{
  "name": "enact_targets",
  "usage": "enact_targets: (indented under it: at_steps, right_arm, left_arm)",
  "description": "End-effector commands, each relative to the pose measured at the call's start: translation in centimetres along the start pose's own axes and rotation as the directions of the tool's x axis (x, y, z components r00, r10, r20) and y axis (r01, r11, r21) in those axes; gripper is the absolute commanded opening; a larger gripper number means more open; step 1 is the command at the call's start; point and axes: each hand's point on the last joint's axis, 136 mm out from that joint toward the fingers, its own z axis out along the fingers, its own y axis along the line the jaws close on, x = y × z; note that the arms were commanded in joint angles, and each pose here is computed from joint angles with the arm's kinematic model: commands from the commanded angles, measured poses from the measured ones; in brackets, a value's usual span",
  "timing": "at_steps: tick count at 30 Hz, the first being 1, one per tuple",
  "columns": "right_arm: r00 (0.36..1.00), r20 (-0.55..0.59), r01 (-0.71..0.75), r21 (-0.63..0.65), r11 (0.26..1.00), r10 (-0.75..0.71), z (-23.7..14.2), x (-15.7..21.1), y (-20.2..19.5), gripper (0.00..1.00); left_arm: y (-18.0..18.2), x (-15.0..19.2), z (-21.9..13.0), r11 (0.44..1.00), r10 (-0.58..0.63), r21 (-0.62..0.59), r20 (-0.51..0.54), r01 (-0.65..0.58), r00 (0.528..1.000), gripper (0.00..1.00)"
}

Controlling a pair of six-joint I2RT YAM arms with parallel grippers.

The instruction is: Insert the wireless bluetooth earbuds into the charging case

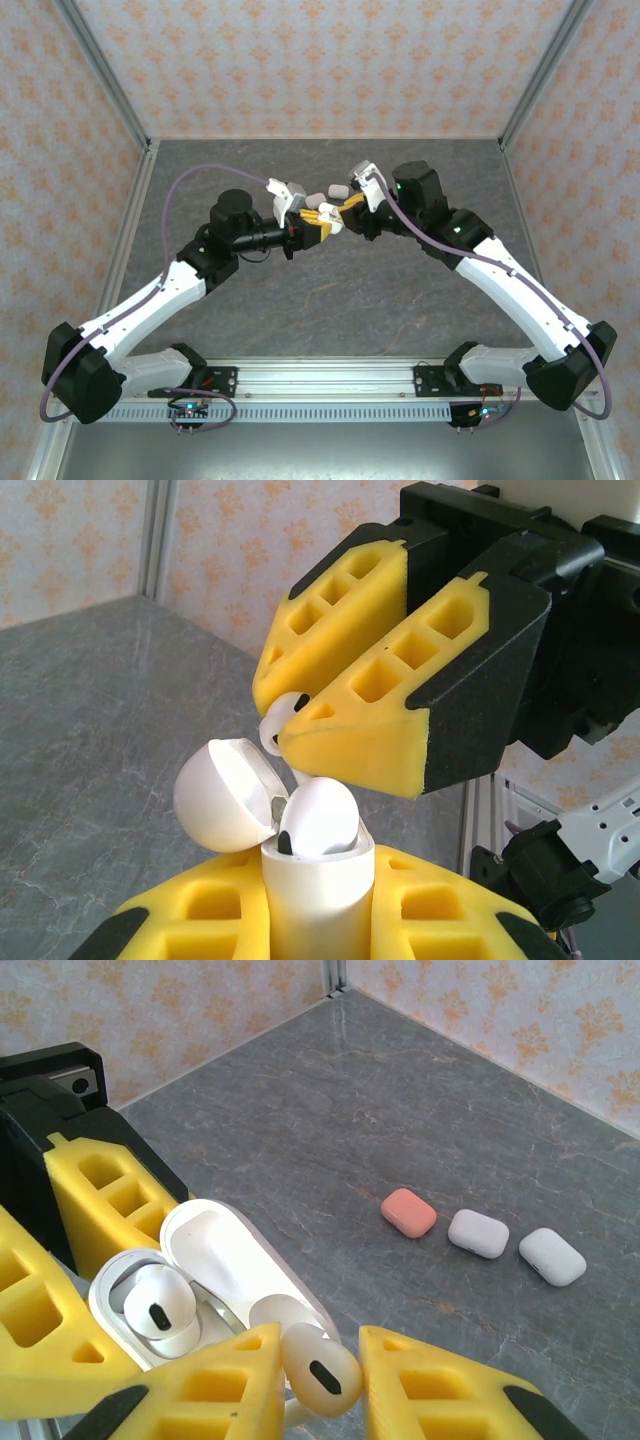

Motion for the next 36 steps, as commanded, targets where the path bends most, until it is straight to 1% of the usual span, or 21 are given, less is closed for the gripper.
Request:
enact_targets:
  at_steps: [1, 10, 16, 21, 28, 36]
  right_arm:
    - [0.999, 0.037, 0.010, -0.037, 0.999, -0.009, -0.1, -0.6, 0.9, 0.23]
    - [0.999, 0.051, 0.010, -0.038, 0.999, -0.008, -0.4, -1.0, 0.9, 0.23]
    - [1.000, 0.013, 0.002, -0.047, 0.999, -0.001, 0.0, 0.2, 1.0, 0.23]
    - [1.000, -0.002, -0.019, -0.091, 0.996, 0.019, 0.0, 0.6, 1.8, 0.24]
    - [0.997, 0.019, -0.077, -0.136, 0.988, 0.081, -0.7, -0.6, 2.3, 0.31]
    - [0.979, 0.062, -0.175, -0.242, 0.954, 0.195, -1.7, -3.0, 2.6, 0.34]
  left_arm:
    - [-1.4, -2.9, -0.4, 0.998, 0.054, 0.029, 0.078, -0.056, 0.995, 0.00]
    - [-1.1, -2.8, -0.2, 0.998, 0.050, 0.021, 0.073, -0.051, 0.996, 0.00]
    - [-1.1, -3.3, -0.4, 0.998, 0.058, 0.007, 0.094, -0.059, 0.994, 0.00]
    - [-1.2, -3.7, -0.5, 0.998, 0.063, 0.008, 0.109, -0.064, 0.992, 0.00]
    - [-1.4, -4.2, -0.7, 0.997, 0.080, 0.014, 0.144, -0.082, 0.986, 0.00]
    - [-2.0, -5.0, -1.1, 0.993, 0.113, 0.021, 0.182, -0.119, 0.977, 0.00]
